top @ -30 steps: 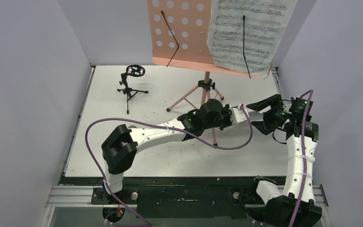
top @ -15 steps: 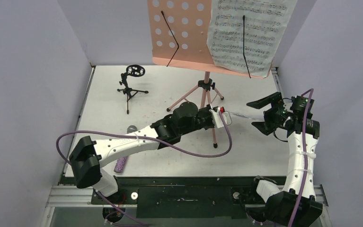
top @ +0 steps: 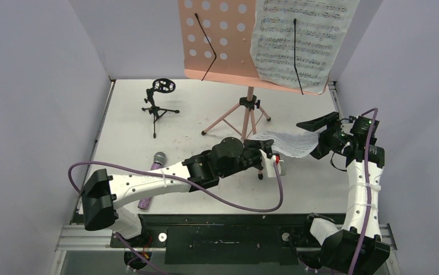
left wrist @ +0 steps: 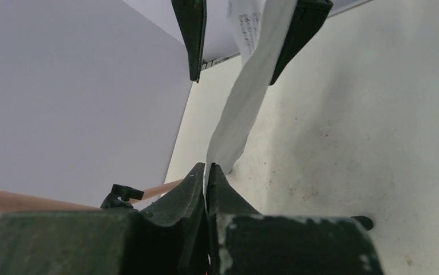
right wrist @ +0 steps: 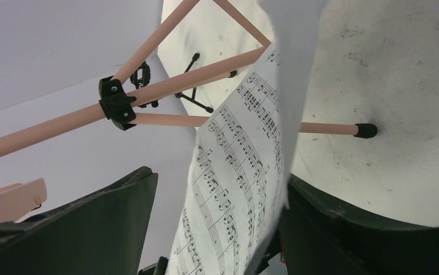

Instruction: Set up the instrument practice props

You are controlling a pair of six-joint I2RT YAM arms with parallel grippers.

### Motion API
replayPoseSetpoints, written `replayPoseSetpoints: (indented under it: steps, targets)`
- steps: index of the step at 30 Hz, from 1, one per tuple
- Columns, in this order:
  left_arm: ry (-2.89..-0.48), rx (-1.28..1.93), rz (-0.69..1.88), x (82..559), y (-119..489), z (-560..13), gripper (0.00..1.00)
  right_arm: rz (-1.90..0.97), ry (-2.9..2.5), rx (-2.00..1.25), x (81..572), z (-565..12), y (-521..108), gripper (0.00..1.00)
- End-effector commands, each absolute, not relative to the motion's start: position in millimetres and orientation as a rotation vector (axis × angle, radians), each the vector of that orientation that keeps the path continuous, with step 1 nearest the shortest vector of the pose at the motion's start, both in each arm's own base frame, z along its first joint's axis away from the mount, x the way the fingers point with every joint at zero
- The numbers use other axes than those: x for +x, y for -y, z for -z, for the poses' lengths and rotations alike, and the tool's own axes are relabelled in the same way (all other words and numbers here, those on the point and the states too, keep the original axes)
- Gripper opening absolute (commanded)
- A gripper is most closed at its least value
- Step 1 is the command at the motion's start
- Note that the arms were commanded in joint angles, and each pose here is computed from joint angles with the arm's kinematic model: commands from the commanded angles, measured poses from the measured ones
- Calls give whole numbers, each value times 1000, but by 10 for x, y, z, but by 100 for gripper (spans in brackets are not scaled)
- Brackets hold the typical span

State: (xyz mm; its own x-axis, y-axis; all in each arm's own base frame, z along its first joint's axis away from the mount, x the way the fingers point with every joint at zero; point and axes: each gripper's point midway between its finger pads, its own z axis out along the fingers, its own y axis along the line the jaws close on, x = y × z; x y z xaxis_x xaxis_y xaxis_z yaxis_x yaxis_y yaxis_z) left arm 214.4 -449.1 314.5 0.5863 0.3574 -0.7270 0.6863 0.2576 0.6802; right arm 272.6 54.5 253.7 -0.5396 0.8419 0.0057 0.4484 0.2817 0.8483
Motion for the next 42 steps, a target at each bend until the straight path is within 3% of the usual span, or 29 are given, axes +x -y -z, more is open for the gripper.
replayPoseSetpoints:
  steps: [1, 4, 8, 11, 12, 14, 17, 20, 22, 32, 42]
  targets:
    - [-954, 1348, 154, 2217, 4475, -3243, 0, -1238, -2029, 1083, 2781, -2794, -573, 69]
    - [-957, 1347, 130, 2234, 4460, -3237, 0, -1239, -2026, 1066, 2785, -2825, -573, 52]
    - [-965, 1337, 102, 2257, 4425, -3235, 0, -1220, -2025, 1064, 2792, -2808, -556, 20]
    - [-977, 1320, 80, 2283, 4392, -3248, 2, -1186, -2032, 1057, 2794, -2793, -528, 9]
    - [-981, 1316, 75, 2287, 4381, -3248, 8, -1174, -2034, 1051, 2798, -2796, -519, 8]
    - [-991, 1306, 71, 2292, 4350, -3251, 40, -1140, -2035, 1038, 2811, -2796, -486, 5]
    - [-1028, 1248, 91, 2298, 4270, -3287, 71, -1075, -2004, 888, 2870, -2940, -438, 5]
    - [-1086, 1162, 127, 2315, 4169, -3312, 93, -964, -2001, 768, 2885, -3025, -362, 5]
    - [-1132, 1118, 176, 2300, 4113, -3291, 100, -884, -2011, 735, 2870, -2988, -296, 5]
    - [-1166, 1077, 575, 1859, 3992, -3209, 96, -517, -1883, 614, 2776, -3153, 75, 5]
    - [-1297, 803, 709, 2207, 3742, -3232, 97, -422, -1798, 137, 2567, -3432, -185, 5]
